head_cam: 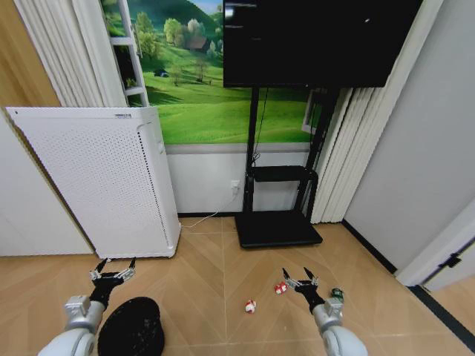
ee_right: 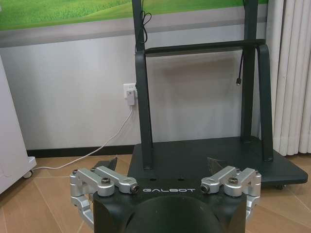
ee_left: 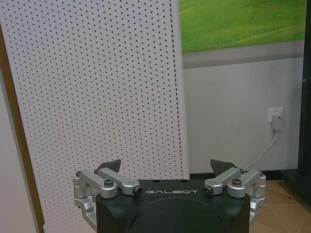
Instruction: Pick up the trash bin and place the garbage on the floor into it.
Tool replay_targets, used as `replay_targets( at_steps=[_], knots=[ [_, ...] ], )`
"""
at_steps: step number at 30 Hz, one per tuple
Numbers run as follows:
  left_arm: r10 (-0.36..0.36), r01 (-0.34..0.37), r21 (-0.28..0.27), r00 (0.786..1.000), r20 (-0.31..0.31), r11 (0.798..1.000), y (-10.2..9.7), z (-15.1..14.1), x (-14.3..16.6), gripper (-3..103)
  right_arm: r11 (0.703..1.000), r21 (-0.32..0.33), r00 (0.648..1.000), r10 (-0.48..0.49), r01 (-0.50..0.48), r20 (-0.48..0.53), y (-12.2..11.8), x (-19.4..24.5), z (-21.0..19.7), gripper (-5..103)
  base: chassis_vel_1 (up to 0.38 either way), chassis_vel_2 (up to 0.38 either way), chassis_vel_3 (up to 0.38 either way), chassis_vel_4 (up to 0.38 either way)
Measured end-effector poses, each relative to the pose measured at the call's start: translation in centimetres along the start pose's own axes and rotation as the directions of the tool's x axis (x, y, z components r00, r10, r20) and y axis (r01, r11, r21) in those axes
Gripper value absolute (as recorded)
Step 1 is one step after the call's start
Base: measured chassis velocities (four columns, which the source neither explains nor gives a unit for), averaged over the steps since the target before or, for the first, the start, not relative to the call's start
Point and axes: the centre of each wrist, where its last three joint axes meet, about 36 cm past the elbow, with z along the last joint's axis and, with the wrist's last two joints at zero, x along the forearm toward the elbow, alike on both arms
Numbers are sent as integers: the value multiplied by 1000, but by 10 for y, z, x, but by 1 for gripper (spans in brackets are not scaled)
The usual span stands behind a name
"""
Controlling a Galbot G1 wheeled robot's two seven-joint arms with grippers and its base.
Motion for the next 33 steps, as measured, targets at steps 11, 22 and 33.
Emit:
replay_targets(
  at_steps=[11, 22, 33],
  knots=[
    [-1, 1, 0, 1000, 0, 1000, 0, 0, 0, 100, 1000, 0, 1000, 1, -1, 2, 0, 1, 0, 100, 0, 0, 0, 0],
    [-1, 1, 0, 1000, -2, 1000, 1, 1, 1, 100, 1000, -1, 1000, 3, -3, 5, 1, 1, 1, 100, 0, 0, 0, 0],
    [-1, 1, -4, 1000, -2, 1000, 0, 1, 1, 100, 1000, -2, 1000, 5, -5, 7, 0, 1, 4, 100, 0, 0, 0, 0]
  ],
)
